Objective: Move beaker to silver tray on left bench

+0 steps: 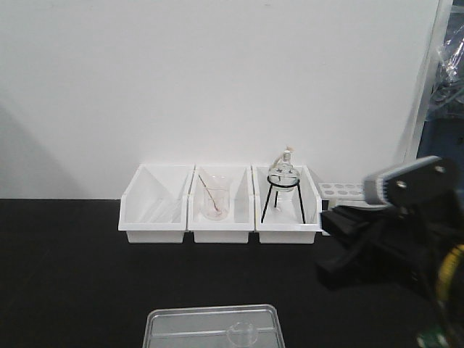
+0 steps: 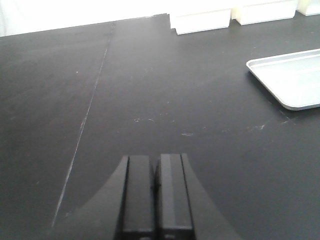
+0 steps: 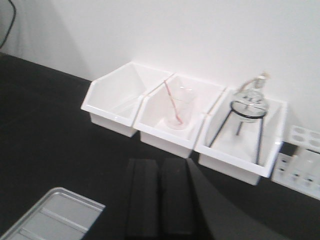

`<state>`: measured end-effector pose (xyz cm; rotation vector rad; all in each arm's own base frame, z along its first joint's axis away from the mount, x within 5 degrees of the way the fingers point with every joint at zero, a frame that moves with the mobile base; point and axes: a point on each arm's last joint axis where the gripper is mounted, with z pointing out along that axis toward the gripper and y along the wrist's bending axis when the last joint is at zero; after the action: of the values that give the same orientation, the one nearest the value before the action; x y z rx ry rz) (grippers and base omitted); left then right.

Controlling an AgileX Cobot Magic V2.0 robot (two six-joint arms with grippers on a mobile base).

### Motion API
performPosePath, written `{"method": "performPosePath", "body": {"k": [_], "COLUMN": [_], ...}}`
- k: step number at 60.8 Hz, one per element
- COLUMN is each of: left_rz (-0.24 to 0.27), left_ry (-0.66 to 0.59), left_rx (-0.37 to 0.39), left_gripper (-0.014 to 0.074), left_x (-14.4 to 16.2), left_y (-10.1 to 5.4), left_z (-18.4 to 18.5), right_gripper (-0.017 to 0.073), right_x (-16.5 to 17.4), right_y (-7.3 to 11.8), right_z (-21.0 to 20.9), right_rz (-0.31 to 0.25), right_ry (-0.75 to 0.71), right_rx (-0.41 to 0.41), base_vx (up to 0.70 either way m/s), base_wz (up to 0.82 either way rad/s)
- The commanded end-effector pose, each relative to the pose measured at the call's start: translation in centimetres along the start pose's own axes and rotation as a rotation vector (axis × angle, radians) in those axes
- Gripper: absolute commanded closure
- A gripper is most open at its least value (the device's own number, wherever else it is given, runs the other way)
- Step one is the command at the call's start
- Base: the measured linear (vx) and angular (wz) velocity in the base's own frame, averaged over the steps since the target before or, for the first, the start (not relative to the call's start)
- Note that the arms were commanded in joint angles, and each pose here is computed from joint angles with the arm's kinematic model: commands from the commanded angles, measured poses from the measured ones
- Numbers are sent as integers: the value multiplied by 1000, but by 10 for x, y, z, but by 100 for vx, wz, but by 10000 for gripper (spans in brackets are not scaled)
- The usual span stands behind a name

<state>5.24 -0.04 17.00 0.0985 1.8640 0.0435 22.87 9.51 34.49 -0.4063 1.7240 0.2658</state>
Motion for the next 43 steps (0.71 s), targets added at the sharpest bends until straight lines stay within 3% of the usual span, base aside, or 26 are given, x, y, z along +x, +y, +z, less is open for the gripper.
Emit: {"method": "performPosePath", "body": {"k": [1, 13, 19, 43], "left_rz": [-2, -2, -2, -2], "left_ry": [-63, -63, -63, -63], "left_rx": [7, 7, 7, 7], "left_gripper": [592, 592, 592, 592], "left_x": [-1, -1, -1, -1], "left_y": [-1, -1, -1, -1], "left_z": [2, 2, 2, 2], "right_gripper": [575, 573, 571, 570], "right_x": [-6, 13, 20, 26], "right_y": [-1, -4, -6, -6], "right_z": [-43, -103, -110, -110], "right_rz": [-47, -100, -111, -115], "right_ry": [-88, -177, -170, -156], "right_rx": [28, 98, 131, 130], "base_vx": [0, 0, 0, 0], "base_wz": [0, 0, 0, 0]}}
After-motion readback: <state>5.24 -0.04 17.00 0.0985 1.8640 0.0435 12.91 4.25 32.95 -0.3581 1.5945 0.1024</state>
